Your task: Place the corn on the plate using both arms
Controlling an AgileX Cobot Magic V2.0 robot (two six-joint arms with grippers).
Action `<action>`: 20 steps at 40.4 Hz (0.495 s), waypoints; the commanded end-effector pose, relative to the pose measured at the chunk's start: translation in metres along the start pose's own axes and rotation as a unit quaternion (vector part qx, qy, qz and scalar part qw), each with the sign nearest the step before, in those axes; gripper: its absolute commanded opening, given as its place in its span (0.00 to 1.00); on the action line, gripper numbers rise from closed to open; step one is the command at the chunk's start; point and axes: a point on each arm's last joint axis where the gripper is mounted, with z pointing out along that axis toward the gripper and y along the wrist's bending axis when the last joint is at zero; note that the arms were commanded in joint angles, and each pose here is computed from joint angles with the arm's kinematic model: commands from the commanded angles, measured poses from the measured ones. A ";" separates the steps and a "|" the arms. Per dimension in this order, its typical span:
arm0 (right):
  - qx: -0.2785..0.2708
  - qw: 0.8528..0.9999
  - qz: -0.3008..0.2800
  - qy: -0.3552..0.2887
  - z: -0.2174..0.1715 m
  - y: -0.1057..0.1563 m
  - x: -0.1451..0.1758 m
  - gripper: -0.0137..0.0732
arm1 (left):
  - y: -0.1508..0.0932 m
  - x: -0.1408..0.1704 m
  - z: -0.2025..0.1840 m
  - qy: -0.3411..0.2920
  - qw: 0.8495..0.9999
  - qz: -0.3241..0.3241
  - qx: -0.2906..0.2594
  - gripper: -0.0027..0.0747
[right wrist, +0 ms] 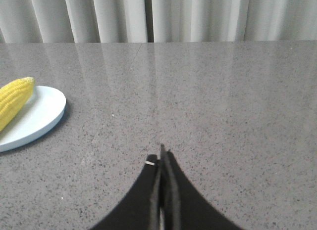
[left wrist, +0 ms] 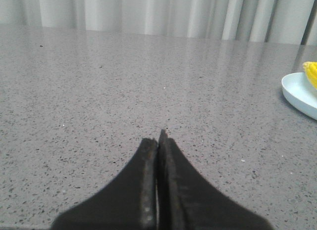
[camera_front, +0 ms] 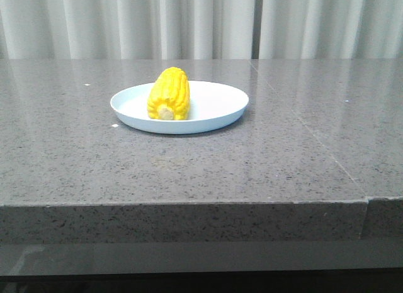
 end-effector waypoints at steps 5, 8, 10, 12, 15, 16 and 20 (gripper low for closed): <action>0.015 0.998 -0.012 -0.051 0.003 -0.003 0.020 0.03 | -0.001 -0.008 -0.002 -0.051 0.999 -0.008 0.005 0.01; 0.024 0.998 -0.004 -0.050 0.003 -0.005 0.033 0.03 | -0.001 -0.008 -0.002 -0.051 0.999 -0.008 0.005 0.01; 0.029 0.998 0.001 -0.047 0.004 -0.006 0.043 0.03 | -0.001 -0.008 -0.002 -0.051 0.999 -0.008 0.005 0.01; 0.033 0.998 0.004 -0.048 0.004 -0.007 0.050 0.03 | -0.001 -0.008 -0.002 -0.051 0.999 -0.008 0.005 0.01; 0.038 0.998 0.004 -0.048 0.005 -0.008 0.059 0.03 | -0.001 -0.008 -0.002 -0.051 0.999 -0.008 0.005 0.01; 0.038 0.998 0.004 -0.050 0.006 -0.009 0.061 0.03 | -0.001 -0.008 -0.002 -0.051 0.999 -0.008 0.005 0.01; 0.040 0.998 0.004 -0.057 0.009 -0.010 0.069 0.03 | -0.001 -0.008 -0.002 -0.051 0.999 -0.008 0.005 0.01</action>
